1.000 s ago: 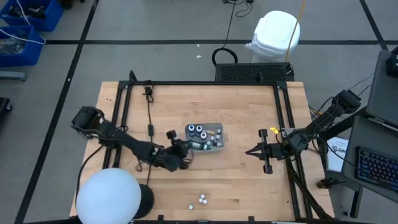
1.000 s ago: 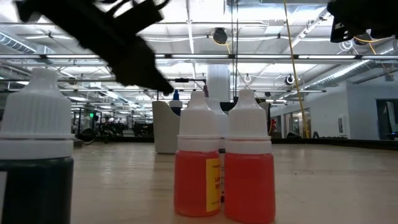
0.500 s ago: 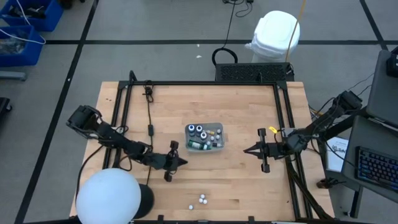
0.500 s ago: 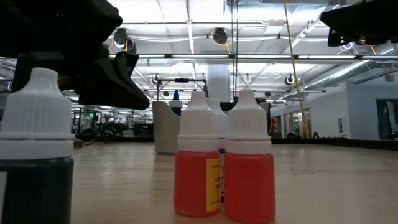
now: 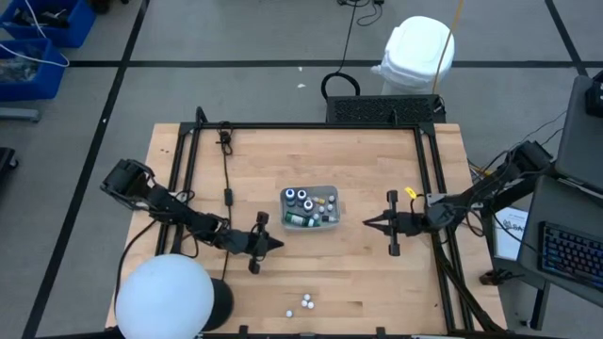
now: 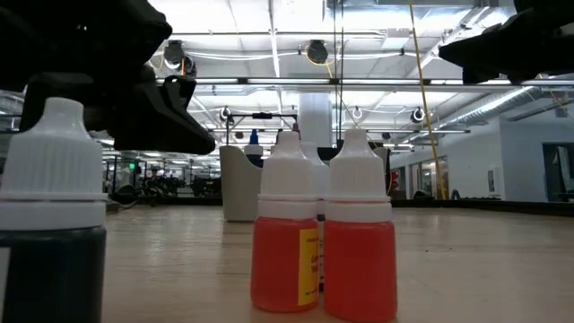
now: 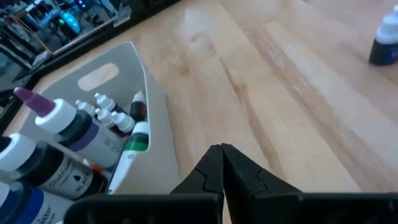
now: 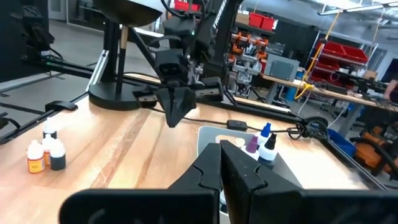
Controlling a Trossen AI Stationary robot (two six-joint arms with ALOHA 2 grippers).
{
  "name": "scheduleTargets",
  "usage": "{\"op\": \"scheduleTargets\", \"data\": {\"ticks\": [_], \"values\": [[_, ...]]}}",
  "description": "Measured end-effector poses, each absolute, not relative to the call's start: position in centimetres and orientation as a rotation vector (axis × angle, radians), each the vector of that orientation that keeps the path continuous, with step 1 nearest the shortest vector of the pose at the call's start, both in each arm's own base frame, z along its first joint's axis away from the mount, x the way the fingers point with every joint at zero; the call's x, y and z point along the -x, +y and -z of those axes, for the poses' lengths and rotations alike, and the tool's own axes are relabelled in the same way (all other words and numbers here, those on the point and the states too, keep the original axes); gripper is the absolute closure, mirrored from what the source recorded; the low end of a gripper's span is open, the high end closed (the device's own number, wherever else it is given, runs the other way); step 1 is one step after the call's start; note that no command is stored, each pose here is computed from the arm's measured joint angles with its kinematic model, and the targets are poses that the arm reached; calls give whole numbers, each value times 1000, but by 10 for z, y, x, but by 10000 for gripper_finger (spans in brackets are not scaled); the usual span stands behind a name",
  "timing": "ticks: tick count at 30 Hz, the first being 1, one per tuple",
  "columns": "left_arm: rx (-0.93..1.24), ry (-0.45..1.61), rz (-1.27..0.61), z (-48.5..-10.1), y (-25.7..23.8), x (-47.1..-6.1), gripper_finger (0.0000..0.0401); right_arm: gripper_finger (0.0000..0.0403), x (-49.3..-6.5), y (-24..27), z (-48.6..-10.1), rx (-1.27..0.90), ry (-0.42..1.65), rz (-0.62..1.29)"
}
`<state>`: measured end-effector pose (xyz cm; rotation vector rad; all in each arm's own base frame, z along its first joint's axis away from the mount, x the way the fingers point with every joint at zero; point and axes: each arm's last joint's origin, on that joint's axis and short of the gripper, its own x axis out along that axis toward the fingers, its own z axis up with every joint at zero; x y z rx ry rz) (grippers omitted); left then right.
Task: Pick & Place food coloring
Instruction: Put the small blue food coloring bottle into the gray bin
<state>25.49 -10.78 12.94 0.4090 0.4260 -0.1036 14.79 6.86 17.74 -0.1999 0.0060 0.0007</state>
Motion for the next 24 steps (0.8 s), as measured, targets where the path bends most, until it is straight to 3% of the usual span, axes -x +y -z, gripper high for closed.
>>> {"op": "scheduleTargets", "data": {"ticks": [4, 13, 24], "values": [[-373, 413, 93, -131, -108, -256, 397, 403, -149, 68, -176, 207, 18, 6], [-348, 388, 78, -133, -108, -257, 358, 403, -150, 68, -175, 260, 16, 3], [-416, 373, 87, -134, -108, -258, 355, 403, -149, 71, -175, 260, 8, -103]]}}
